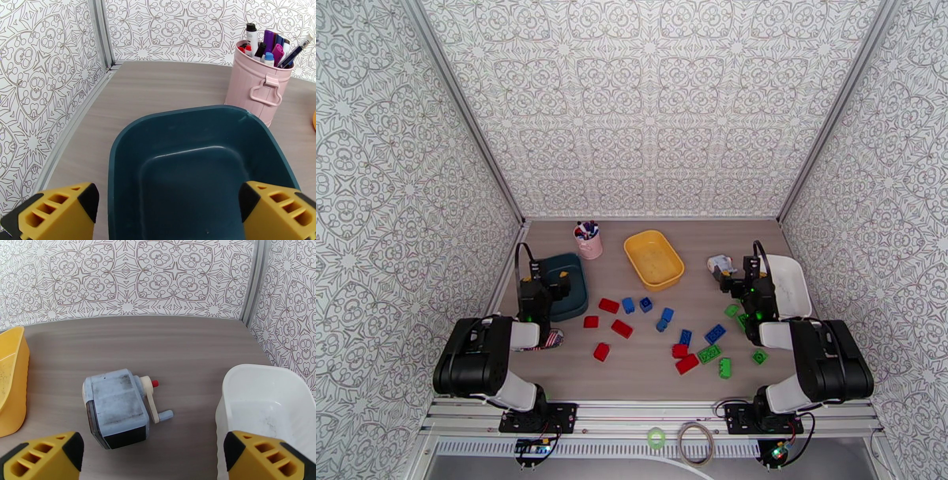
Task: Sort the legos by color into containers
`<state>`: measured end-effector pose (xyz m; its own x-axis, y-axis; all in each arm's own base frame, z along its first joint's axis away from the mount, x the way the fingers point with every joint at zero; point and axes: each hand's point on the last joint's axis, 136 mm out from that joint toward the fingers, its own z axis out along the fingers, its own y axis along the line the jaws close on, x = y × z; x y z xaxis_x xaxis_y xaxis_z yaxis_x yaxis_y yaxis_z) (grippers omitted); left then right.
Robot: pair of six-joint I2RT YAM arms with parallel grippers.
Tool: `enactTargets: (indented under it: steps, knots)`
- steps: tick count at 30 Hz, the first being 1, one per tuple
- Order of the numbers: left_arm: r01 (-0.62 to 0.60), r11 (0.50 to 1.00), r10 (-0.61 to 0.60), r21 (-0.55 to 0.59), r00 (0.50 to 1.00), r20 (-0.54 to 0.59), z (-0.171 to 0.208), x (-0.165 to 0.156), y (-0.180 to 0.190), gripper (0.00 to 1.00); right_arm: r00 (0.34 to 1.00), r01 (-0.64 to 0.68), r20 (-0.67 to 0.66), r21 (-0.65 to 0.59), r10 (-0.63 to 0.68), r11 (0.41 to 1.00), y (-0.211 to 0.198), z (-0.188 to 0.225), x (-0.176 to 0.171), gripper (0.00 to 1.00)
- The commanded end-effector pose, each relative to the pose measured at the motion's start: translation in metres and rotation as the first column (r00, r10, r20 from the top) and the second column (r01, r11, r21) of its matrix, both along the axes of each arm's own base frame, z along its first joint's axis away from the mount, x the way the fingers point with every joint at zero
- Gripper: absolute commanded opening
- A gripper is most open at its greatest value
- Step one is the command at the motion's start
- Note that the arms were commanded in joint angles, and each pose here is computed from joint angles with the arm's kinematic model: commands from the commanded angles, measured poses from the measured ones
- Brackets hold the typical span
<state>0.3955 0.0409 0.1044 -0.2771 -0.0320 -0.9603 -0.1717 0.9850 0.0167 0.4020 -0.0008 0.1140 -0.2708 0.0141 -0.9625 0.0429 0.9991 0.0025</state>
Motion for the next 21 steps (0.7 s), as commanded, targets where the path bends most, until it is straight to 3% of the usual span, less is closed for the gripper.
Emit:
enactTargets:
  steps: [1,11,14,16,21]
  knots:
    - [0.024,1.000,-0.024,0.002,1.000,0.014,0.008,0.005,-0.002,0.99,1.000,-0.004,0.006,0.002,0.004,1.000,-0.001,0.003,0.001,0.99]
    - [0.039,0.999,-0.039,-0.020,0.999,0.013,0.006,0.004,-0.001,0.99,1.000,-0.006,0.004,0.006,0.006,1.000,-0.001,0.002,0.000,0.99]
    - [0.030,0.999,-0.029,-0.045,0.999,0.043,0.015,0.000,0.004,0.99,0.999,0.052,0.008,0.019,-0.053,0.998,-0.010,0.010,-0.002,0.99]
    - [0.021,0.998,-0.018,-0.061,0.999,0.051,0.029,-0.003,0.009,0.99,0.996,0.086,0.018,0.023,-0.087,0.996,-0.016,0.022,-0.006,0.99]
    - [0.000,0.995,-0.007,-0.105,0.998,-0.070,0.059,-0.014,0.006,0.99,0.991,0.124,0.045,0.057,-0.127,0.991,-0.022,0.071,-0.029,0.99]
